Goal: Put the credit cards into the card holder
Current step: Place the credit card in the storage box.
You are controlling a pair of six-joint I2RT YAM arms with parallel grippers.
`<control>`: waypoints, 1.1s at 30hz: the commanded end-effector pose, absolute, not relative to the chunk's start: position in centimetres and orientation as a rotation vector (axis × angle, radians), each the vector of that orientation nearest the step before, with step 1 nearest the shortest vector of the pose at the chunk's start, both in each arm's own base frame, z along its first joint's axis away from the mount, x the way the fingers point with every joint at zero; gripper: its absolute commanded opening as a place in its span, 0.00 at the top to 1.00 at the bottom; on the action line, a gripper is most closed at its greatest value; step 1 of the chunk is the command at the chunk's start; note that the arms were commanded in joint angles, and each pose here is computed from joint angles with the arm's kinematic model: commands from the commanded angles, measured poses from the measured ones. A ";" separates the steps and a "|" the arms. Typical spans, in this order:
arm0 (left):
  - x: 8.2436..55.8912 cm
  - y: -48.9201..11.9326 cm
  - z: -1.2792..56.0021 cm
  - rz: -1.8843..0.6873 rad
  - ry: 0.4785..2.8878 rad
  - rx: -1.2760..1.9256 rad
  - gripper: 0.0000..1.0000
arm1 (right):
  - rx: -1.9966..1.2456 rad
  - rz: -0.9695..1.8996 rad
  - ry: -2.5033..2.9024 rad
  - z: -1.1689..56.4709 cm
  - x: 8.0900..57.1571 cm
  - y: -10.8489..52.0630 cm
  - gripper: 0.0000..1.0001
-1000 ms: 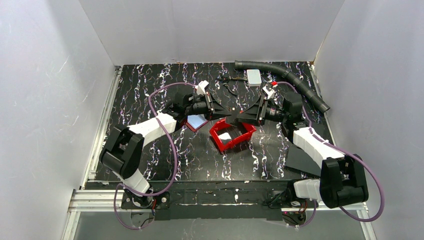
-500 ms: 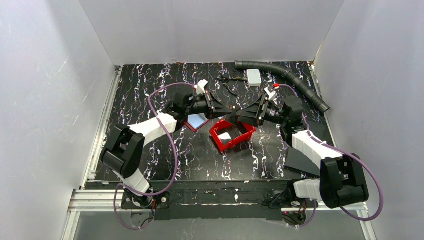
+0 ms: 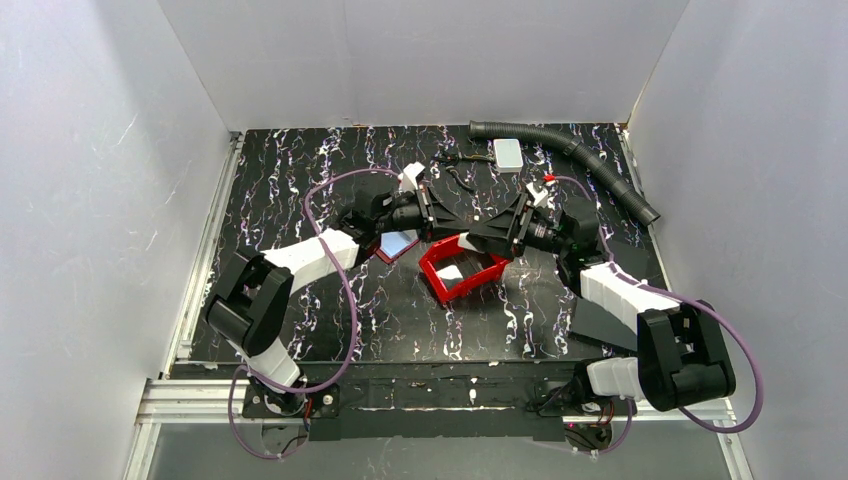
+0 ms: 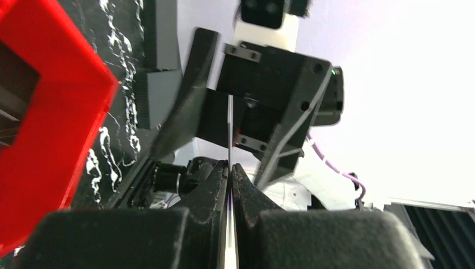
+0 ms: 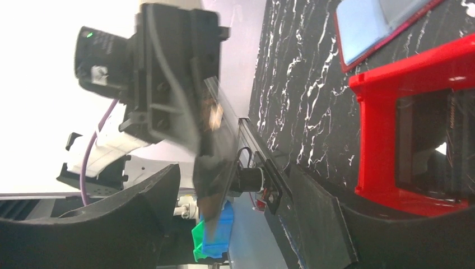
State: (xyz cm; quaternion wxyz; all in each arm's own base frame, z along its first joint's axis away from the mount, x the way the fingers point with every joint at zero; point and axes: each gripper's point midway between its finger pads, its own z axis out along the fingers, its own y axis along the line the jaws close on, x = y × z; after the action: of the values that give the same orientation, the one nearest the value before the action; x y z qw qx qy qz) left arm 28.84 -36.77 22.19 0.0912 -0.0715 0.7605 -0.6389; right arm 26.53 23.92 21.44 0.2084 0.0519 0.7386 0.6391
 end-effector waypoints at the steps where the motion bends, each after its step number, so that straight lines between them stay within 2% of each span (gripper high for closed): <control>1: 26.5 -37.6 25.2 -2.015 2.192 -0.062 1.00 | 0.156 1.750 2.010 21.6 27.2 23.3 0.20; 12: 28.3 -36.0 25.0 -2.025 2.165 -0.148 1.00 | 0.187 1.808 1.872 24.4 26.7 21.0 0.21; 23: 28.2 -35.4 26.3 -2.097 2.120 -0.142 1.00 | 0.118 1.913 1.737 27.9 28.3 20.4 0.57; 33: 27.7 -35.8 26.8 -2.124 2.108 -0.123 1.00 | 0.124 1.951 1.732 28.0 28.9 20.6 0.64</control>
State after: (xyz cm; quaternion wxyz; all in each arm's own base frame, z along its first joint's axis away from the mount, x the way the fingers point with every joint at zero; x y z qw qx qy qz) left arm 28.70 -35.78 25.31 0.0695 -0.0676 0.7147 -0.6927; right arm 29.02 20.58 25.83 0.2362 0.0846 0.6598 0.7083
